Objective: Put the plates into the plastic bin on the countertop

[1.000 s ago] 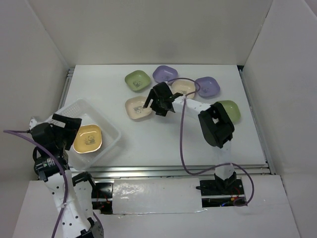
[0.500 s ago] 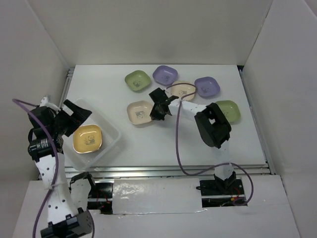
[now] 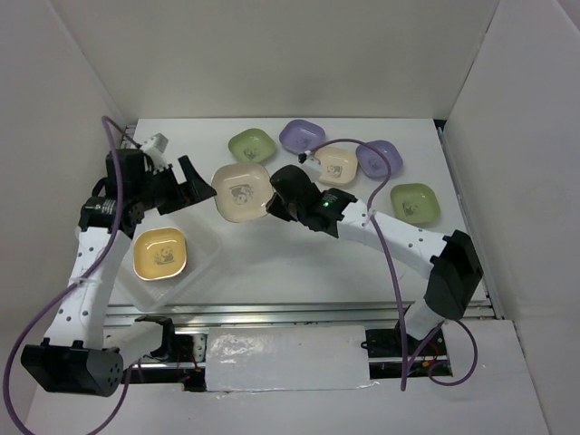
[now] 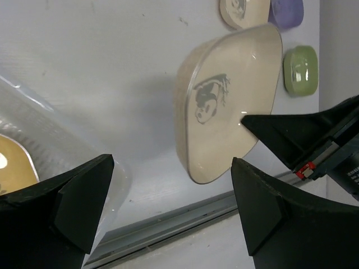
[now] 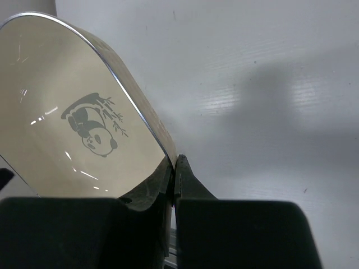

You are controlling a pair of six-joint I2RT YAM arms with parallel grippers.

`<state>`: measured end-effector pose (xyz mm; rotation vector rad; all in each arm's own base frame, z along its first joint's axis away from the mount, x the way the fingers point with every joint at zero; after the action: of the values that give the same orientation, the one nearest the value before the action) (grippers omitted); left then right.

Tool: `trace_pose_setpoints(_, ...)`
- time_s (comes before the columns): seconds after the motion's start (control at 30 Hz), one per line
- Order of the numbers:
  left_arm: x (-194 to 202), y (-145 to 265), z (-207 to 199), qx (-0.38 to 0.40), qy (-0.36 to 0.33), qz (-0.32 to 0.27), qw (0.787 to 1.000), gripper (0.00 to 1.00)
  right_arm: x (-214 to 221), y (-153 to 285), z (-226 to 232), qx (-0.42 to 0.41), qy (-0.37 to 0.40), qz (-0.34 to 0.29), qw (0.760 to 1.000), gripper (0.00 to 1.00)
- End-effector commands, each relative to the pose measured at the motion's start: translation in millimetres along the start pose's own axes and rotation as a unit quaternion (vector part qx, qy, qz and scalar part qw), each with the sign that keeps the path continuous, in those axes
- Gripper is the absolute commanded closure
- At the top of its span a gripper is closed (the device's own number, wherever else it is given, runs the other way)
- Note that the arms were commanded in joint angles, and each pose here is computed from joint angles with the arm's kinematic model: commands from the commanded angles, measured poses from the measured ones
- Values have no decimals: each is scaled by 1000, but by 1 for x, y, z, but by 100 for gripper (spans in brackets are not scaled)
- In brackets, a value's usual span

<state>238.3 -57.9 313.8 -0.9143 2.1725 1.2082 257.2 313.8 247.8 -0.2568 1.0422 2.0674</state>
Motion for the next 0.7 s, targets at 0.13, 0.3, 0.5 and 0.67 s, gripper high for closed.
trace_pose_setpoints(0.13, 3, -34, -13, -50, -21, 3, 999, 15, -1, 14, 35, -26, -13, -29, 999, 100)
trace_pose_setpoints(0.3, 8, -49, -14, -70, -23, 15, 997, 67, -3, 25, 42, -41, -13, -34, 998, 100)
trace_pose_setpoints(0.5, 8, -47, -6, -127, 10, 9, 992, 100, 0, 31, 39, -66, 8, -16, 998, 48)
trace_pose_setpoints(0.67, 19, 12, 51, -251, 160, -87, 951, 100, -16, 37, -8, -15, -1, -33, 999, 0)
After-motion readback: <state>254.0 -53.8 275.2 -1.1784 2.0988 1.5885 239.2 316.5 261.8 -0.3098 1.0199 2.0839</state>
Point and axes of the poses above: each gripper's point midway between its finger pads, its own y axis back along the fingers, its own z axis along the line the jaws close on, x = y × z, the point moved 7 cm from there along y, back along the fingers, and after that the axes turned 6 degrees about -y, right-handed, at the moved point
